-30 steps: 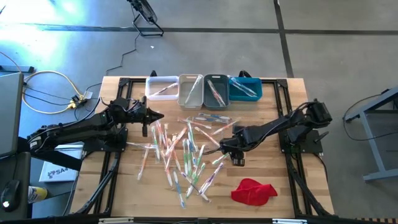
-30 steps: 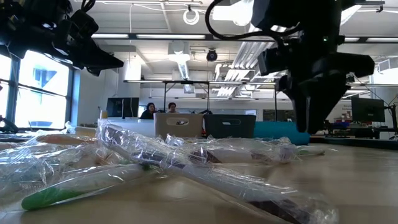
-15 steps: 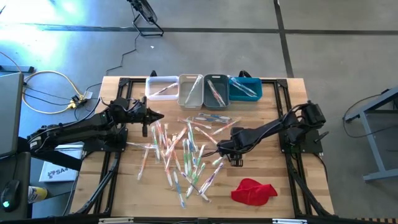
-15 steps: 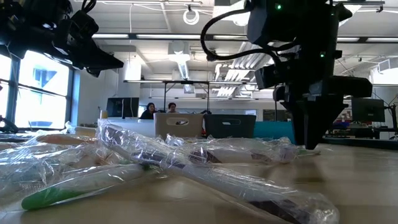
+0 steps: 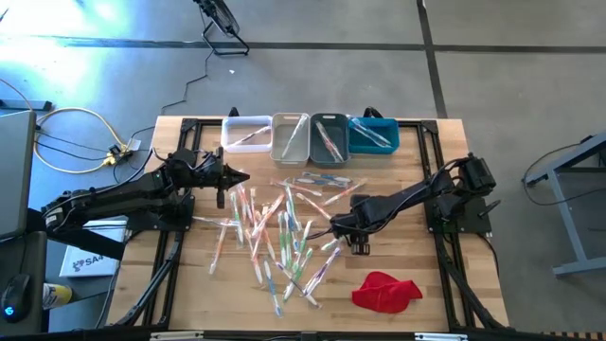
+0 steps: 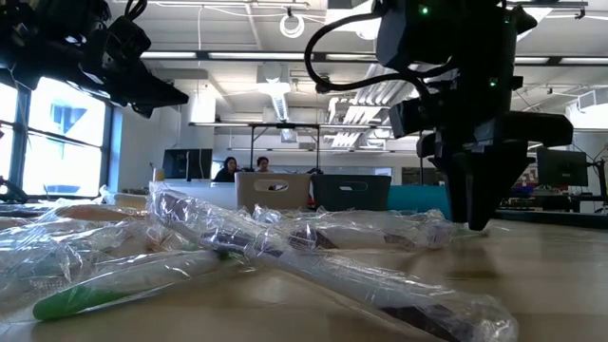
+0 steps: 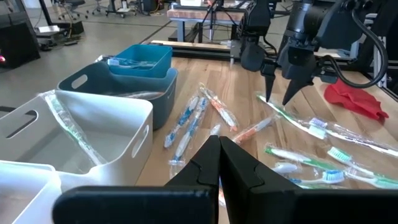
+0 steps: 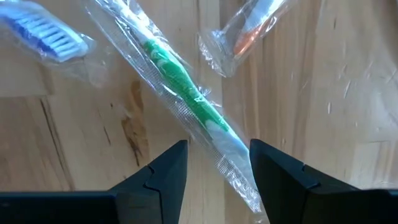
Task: Pick & Place Toothbrushes
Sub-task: Put the green toothbrush into the gray bin
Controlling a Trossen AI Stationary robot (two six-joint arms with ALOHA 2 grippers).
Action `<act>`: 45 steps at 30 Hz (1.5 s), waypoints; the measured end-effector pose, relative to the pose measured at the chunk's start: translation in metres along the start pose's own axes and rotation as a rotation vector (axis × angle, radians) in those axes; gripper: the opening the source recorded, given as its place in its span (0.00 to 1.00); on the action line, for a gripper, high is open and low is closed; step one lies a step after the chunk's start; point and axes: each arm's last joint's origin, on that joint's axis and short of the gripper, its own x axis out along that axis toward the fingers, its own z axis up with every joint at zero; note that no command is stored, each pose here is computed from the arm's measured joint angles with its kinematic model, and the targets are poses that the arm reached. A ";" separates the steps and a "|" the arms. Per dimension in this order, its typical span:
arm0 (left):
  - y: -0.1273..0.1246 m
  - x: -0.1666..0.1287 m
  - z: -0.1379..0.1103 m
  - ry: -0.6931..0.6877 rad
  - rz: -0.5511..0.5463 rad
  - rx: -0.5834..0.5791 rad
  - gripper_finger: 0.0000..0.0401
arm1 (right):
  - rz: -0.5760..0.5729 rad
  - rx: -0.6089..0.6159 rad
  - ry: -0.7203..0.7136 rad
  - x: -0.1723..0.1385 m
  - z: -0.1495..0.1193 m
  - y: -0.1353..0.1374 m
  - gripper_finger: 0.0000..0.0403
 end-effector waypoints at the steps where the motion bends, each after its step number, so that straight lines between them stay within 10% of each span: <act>1: 0.000 0.000 0.000 0.000 0.000 0.000 0.00 | 0.000 0.000 -0.002 0.002 0.001 0.000 0.41; 29: 0.000 0.000 -0.002 0.015 0.001 -0.005 0.00 | 0.013 -0.006 0.042 0.015 -0.010 -0.001 0.04; 45: 0.000 0.000 -0.002 0.022 0.000 -0.007 0.00 | -0.038 -0.001 -0.014 -0.023 -0.005 -0.005 0.03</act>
